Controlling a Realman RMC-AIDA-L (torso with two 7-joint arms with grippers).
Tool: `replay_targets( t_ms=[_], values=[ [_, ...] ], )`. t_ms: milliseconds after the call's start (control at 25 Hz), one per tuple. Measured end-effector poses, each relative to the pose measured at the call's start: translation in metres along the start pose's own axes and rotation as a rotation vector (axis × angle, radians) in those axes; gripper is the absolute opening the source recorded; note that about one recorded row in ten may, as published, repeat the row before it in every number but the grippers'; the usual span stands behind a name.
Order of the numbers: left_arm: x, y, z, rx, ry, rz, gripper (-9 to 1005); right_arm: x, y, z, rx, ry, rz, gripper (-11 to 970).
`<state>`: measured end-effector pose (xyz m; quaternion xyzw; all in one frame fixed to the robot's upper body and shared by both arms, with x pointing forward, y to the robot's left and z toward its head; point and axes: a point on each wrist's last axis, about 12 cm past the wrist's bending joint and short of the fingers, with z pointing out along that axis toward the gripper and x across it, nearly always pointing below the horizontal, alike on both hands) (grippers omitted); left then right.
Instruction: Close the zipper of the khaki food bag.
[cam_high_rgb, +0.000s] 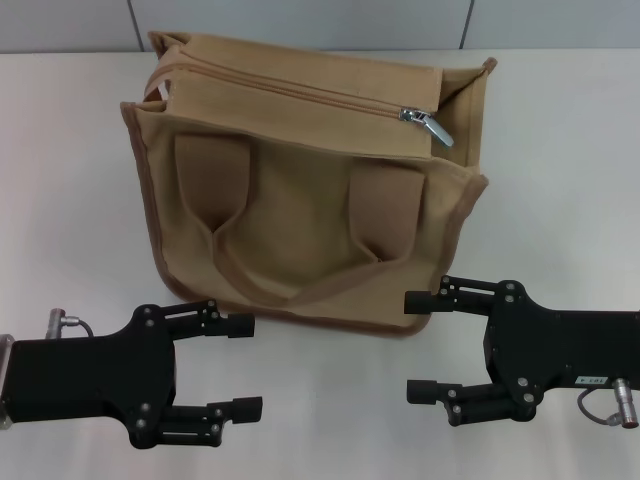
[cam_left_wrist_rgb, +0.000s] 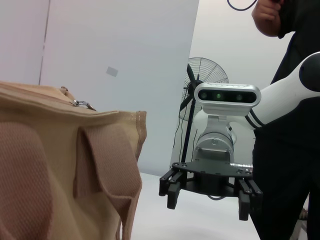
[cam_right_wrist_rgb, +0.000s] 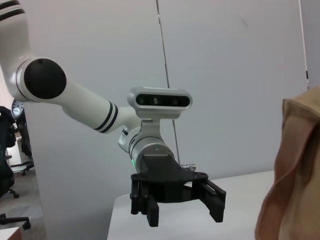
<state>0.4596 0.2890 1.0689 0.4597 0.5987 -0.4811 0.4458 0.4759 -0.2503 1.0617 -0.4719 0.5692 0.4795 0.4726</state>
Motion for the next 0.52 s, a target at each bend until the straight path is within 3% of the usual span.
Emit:
replay_targets(
  t_ms=[520],
  values=[
    [0.0004, -0.0003, 0.0008, 0.006, 0.005, 0.000, 786, -0.0008, -0.0007, 0.0004, -0.001, -0.002, -0.003, 814]
  ],
)
